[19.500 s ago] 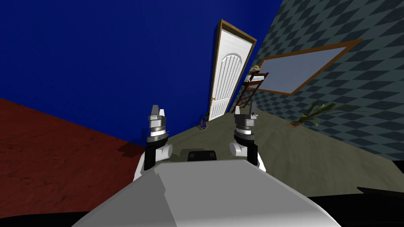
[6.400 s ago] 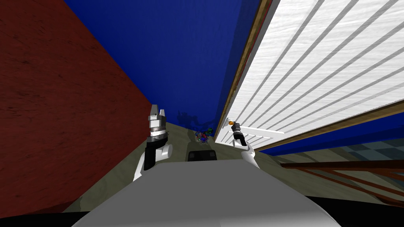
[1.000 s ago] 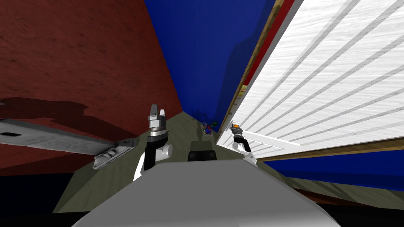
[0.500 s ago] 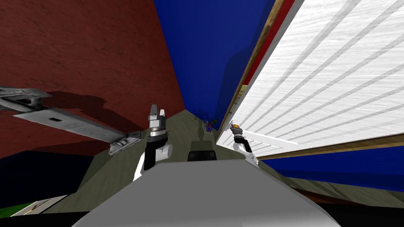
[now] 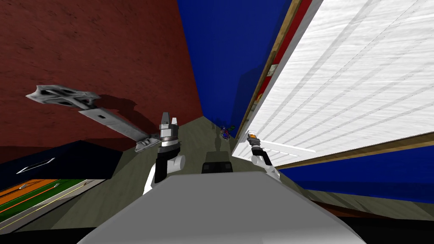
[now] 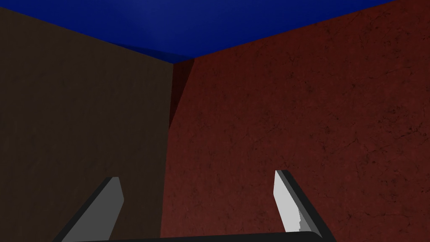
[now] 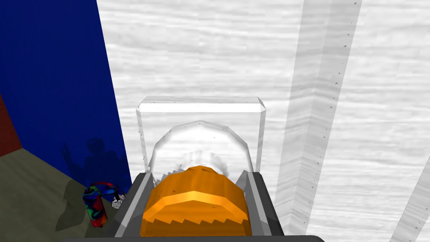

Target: Pull the door open

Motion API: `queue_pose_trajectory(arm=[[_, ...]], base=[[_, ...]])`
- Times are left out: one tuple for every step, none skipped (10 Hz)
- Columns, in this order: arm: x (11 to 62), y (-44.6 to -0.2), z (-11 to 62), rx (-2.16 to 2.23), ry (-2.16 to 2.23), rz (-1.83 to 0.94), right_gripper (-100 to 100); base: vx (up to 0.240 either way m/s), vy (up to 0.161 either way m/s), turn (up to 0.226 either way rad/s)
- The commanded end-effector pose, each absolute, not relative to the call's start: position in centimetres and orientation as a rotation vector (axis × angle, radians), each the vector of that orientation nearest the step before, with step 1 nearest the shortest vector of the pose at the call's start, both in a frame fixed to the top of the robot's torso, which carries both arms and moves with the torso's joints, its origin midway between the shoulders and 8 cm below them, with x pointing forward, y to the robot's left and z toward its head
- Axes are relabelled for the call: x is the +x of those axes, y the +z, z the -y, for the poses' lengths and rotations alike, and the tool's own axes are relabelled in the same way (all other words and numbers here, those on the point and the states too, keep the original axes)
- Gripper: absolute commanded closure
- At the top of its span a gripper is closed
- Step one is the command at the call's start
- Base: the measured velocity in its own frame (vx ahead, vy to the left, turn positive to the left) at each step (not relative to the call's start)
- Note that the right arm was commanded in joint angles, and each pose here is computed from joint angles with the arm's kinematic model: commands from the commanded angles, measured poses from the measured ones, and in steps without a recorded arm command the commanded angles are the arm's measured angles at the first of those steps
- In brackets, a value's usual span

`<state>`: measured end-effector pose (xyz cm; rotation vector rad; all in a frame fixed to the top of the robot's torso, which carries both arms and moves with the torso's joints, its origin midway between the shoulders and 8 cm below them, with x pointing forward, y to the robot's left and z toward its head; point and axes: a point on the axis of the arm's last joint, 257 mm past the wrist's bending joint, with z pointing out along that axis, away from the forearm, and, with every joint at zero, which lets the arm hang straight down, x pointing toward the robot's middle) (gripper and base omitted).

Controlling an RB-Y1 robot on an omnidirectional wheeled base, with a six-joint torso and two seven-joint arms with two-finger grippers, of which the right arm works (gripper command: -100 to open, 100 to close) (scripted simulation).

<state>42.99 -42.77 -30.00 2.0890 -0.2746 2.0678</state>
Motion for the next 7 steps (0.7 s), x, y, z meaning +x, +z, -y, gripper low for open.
queue_pose_trajectory(arm=[[42.88,-29.63,42.38,2.089,2.089,0.261,100],[42.79,-29.62,42.25,2.093,2.093,0.254,100],[42.8,-29.95,42.35,2.099,2.082,0.259,100],[42.49,-30.06,42.02,2.11,2.089,0.243,100],[42.43,-30.03,41.98,2.111,2.092,0.239,100],[42.31,-29.97,41.89,2.114,2.098,0.231,100],[42.1,-29.88,41.73,2.118,2.107,0.218,100]], base=[[-0.204,-0.04,0.111],[-0.218,-0.049,0.099],[-0.096,-0.02,0.035],[-0.136,-0.014,0.139],[-0.213,-0.036,0.11],[-0.209,-0.046,0.102],[-0.225,-0.046,0.152]])
